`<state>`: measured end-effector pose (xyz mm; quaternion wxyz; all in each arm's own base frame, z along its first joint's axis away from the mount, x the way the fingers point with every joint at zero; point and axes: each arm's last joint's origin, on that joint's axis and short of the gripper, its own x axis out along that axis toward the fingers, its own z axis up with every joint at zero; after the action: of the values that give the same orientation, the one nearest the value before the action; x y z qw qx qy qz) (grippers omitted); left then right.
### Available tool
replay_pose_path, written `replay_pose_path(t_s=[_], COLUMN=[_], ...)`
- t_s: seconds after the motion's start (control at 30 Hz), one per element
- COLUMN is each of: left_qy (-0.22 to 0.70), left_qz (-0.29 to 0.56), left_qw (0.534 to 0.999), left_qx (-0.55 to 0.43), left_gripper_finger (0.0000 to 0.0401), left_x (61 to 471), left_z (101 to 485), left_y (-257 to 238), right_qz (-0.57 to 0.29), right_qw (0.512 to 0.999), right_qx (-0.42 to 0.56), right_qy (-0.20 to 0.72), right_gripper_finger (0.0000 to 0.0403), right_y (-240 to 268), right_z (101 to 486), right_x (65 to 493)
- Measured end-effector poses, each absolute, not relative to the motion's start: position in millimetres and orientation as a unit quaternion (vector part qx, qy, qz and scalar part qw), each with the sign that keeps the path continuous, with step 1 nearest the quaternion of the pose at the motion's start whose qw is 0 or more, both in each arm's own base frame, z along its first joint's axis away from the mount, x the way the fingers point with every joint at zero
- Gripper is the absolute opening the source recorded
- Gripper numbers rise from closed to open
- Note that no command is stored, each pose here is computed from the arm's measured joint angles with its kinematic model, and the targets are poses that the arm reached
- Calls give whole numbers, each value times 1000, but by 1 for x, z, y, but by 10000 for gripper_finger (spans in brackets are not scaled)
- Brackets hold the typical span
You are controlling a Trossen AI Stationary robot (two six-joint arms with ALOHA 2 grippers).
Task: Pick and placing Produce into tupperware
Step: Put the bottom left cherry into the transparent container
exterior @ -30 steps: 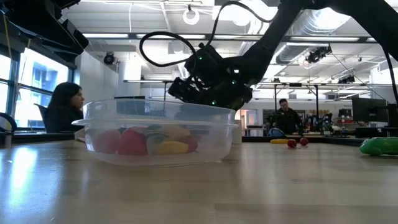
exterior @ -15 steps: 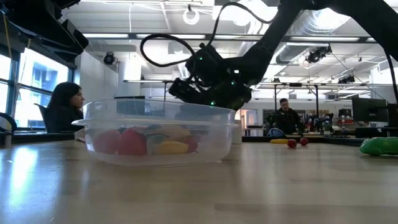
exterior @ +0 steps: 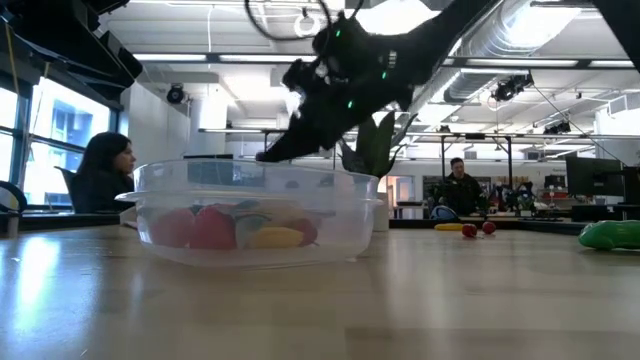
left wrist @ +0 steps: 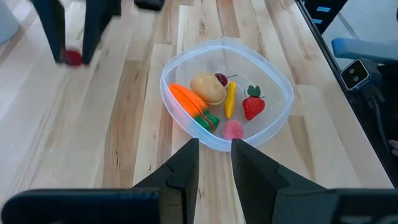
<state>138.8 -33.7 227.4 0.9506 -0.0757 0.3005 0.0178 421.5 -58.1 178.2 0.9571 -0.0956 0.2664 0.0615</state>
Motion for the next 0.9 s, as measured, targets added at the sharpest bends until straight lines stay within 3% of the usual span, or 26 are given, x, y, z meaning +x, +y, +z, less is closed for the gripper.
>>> replay_pose_path(t_s=[0.2, 0.33, 0.9], left_qy=[301, 301, 301], left_qz=[18, 18, 18], left_qw=[951, 951, 951], left_qx=[-76, -76, -76], left_gripper_finger=[83, 83, 83], left_x=[139, 139, 139], left_z=[227, 227, 227], left_y=[-34, -34, -34], right_qz=[111, 146, 234], right_qw=[955, 947, 912], right_qx=[-107, -108, -73], right_qy=[253, 264, 328], right_gripper_finger=[83, 83, 83], right_y=[-31, -4, 94], right_z=[216, 221, 170], right_x=[408, 403, 403])
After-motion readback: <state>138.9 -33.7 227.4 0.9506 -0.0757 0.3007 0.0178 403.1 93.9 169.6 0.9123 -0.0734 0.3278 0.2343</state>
